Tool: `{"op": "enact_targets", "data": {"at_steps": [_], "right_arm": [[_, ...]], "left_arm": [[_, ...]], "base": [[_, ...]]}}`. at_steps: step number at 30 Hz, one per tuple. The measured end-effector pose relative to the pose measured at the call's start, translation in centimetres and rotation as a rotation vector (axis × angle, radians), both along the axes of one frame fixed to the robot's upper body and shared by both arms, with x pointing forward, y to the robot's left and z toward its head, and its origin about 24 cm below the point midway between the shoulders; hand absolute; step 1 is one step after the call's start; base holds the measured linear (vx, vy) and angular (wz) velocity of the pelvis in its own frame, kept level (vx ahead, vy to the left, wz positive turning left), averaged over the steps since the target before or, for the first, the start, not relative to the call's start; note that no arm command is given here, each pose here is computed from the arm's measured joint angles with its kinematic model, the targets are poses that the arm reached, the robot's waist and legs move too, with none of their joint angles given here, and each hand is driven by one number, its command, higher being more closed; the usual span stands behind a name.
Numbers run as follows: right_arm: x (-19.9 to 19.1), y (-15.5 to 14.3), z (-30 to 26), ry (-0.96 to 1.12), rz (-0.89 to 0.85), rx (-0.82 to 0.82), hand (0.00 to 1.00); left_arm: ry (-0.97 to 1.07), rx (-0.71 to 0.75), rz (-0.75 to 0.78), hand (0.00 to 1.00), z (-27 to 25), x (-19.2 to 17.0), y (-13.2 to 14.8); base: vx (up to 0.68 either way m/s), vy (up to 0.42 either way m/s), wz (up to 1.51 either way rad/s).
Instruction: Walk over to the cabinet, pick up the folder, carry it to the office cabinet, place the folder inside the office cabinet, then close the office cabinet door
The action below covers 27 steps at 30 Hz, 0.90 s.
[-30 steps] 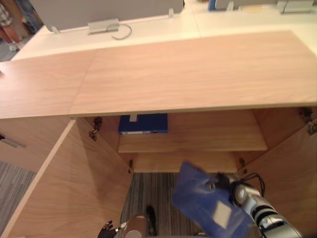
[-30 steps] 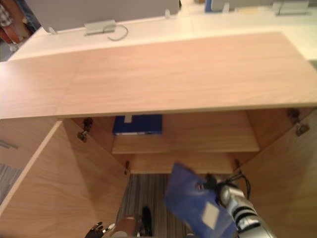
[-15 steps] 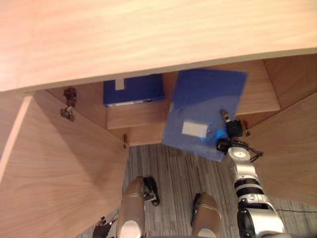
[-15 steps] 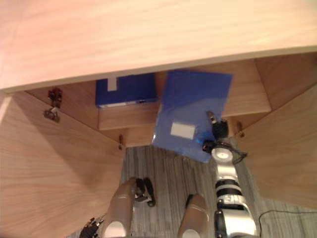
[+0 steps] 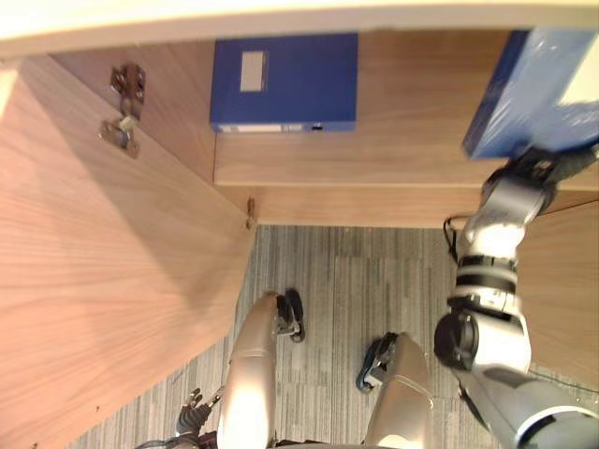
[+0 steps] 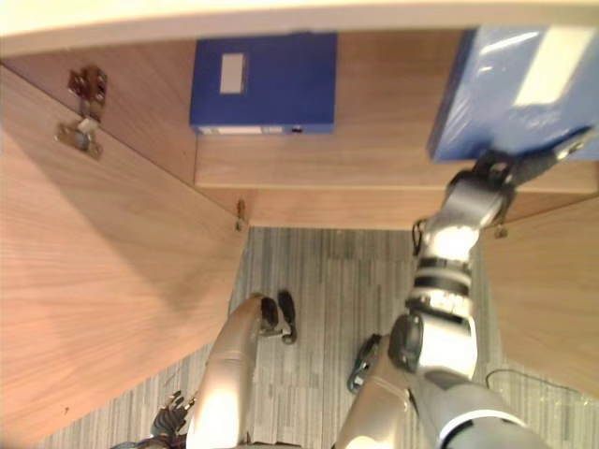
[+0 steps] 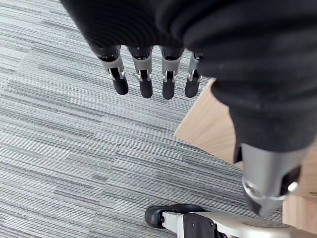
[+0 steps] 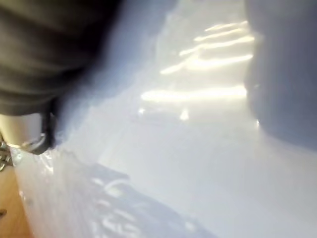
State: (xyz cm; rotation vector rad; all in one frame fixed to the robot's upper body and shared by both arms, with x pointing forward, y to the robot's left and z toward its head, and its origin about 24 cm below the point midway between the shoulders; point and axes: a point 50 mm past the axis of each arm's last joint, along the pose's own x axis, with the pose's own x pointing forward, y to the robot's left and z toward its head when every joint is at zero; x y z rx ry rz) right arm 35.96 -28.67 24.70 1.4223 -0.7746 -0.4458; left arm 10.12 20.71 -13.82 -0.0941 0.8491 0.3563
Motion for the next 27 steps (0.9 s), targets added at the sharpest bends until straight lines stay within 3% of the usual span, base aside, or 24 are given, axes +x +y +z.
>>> {"op": "enact_targets", "data": {"at_steps": [5, 10, 16, 17, 27], "right_arm": [[0.3, -1.5, 4.9, -0.073, 0.034, 0.008, 1.0], [1.7, -0.9, 6.0, -0.008, 0.129, -0.034, 1.0], [3.0, 0.6, 6.7, 0.148, 0.209, -0.226, 1.0], [3.0, 0.8, 7.4, 0.158, 0.206, -0.27, 0.0], [3.1, 1.4, 8.7, 0.207, 0.196, -0.409, 0.0]], "left_arm": [[-0.02, -0.009, -0.024, 0.0, 0.3, 0.6, -0.5], [-0.021, -0.014, -0.03, 0.0, 0.3, 0.8, -0.6], [-0.027, -0.017, -0.048, 0.0, 0.5, 1.1, -0.7], [-0.029, -0.017, -0.056, 0.0, 0.6, 1.2, -0.7], [-0.066, -0.027, -0.052, 0.0, 1.1, 1.9, -0.7]], "base": [[-0.03, 0.013, 0.05], [-0.02, -0.042, 0.11], [-0.01, -0.043, 0.05], [0.0, -0.037, 0.04], [0.0, -0.032, 0.02]]}}
